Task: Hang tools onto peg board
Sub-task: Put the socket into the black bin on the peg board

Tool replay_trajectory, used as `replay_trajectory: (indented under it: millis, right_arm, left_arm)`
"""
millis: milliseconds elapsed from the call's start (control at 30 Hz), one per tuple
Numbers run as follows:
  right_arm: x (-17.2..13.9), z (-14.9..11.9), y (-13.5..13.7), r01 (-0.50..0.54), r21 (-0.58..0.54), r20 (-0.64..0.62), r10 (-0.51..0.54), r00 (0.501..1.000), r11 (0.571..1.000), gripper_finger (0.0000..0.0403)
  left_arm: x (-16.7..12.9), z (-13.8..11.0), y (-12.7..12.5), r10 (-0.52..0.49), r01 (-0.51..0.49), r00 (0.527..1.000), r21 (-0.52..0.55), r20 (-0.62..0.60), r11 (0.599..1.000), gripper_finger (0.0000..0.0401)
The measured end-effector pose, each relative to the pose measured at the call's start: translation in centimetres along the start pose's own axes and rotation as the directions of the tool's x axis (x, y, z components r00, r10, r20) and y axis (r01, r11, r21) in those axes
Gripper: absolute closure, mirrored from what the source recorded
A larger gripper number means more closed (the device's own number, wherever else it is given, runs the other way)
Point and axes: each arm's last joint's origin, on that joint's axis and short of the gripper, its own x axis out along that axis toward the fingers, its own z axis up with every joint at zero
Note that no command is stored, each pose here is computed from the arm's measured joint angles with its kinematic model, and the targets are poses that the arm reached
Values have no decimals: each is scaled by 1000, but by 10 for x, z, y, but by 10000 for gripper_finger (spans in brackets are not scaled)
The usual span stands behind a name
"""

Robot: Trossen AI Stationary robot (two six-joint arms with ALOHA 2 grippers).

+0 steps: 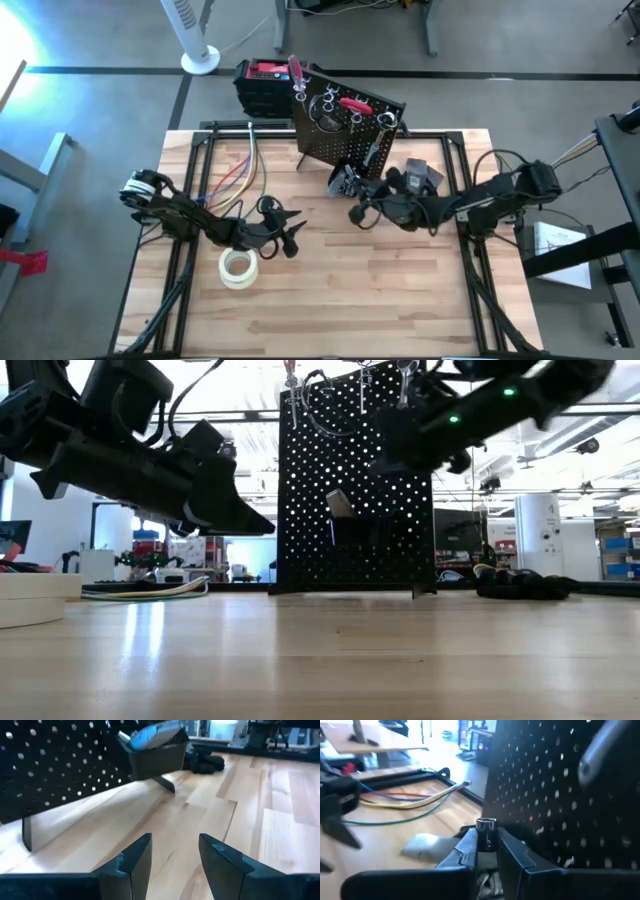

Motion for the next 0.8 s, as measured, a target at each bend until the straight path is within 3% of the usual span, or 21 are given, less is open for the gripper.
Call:
replay_trajectory:
  millis: [300, 633, 800]
  right_arm:
    - [20, 14, -3, 61, -98, -118, -72, 990, 993, 328]
    - [16, 19, -3, 7, -82, -113, -17, 993, 997, 212]
    - [0, 22, 7, -49, -61, -95, 43, 995, 997, 195]
  left_arm:
    - [-2, -9, 0, 4, -3, 997, 7, -74, 1000, 248]
    - [-3, -11, 0, 1, -1, 996, -3, -91, 1000, 248]
    - [-5, -14, -1, -5, 7, 994, 17, -110, 1000, 248]
